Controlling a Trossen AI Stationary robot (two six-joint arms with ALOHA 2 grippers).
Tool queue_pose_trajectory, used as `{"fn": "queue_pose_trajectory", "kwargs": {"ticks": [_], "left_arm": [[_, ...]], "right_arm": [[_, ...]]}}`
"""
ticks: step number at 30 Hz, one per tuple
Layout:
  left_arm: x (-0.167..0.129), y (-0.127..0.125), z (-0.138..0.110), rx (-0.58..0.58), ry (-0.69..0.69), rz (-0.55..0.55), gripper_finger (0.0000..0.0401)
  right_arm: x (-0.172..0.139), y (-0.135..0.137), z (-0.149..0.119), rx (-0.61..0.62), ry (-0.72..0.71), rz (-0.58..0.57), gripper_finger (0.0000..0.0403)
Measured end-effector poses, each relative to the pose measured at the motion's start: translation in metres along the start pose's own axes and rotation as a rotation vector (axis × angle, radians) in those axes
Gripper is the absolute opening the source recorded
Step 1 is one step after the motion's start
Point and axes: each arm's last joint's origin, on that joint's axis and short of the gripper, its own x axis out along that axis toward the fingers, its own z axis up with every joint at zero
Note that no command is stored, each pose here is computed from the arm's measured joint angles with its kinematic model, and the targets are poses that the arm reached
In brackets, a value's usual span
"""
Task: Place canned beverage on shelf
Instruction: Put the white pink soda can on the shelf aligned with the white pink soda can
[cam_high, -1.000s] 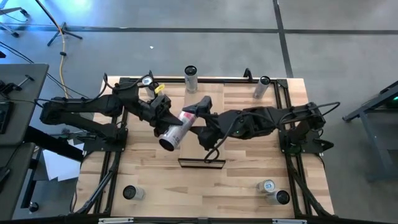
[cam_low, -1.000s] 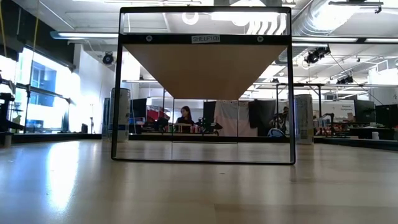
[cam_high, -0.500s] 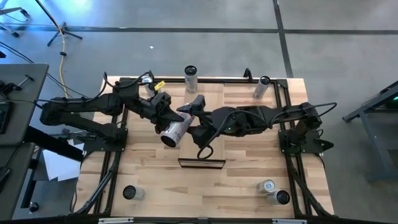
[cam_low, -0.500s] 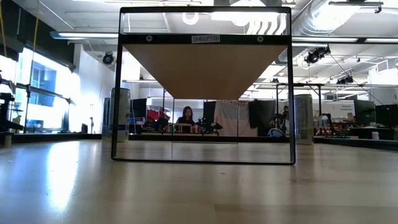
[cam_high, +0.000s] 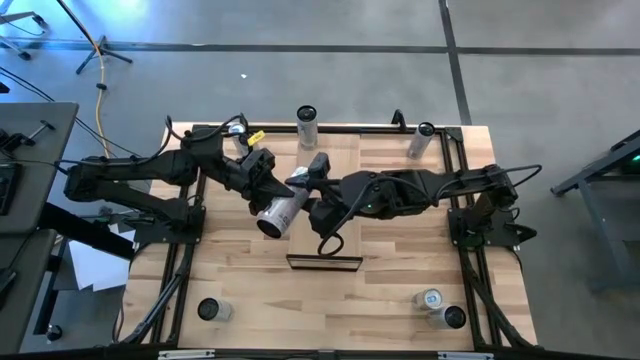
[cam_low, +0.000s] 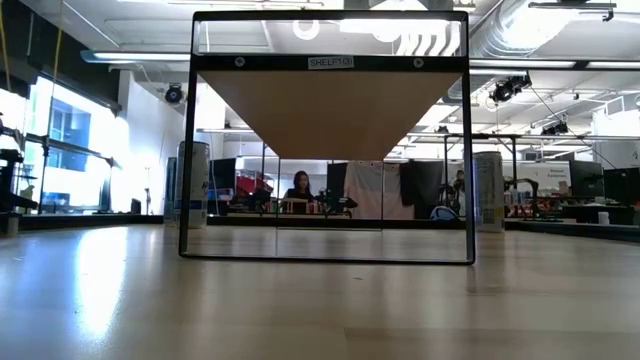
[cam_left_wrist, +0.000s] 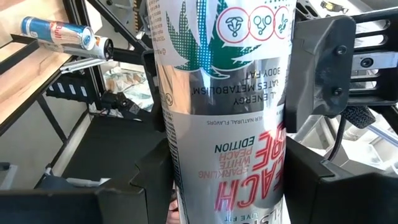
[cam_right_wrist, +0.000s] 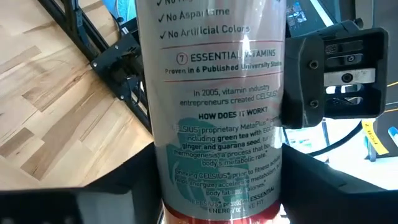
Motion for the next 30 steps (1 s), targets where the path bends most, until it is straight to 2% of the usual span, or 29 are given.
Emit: {"fn": "queue_pose_trajectory", "kwargs": {"ticks": [10,30], "left_arm": [[-0.0005,0.0026,0.0007,0.045,-0.023,0.032,0.0211],[-0.0001,0.0037,0.001,0.115,-0.027,0.038,0.024]], "right_arm": [[0.0003,0.0013,0.0003,-0.018,0.003,0.004,0.025],[0.0002,0.0016,0.0005,-0.01,0.002,0.007,0.0244]]}}
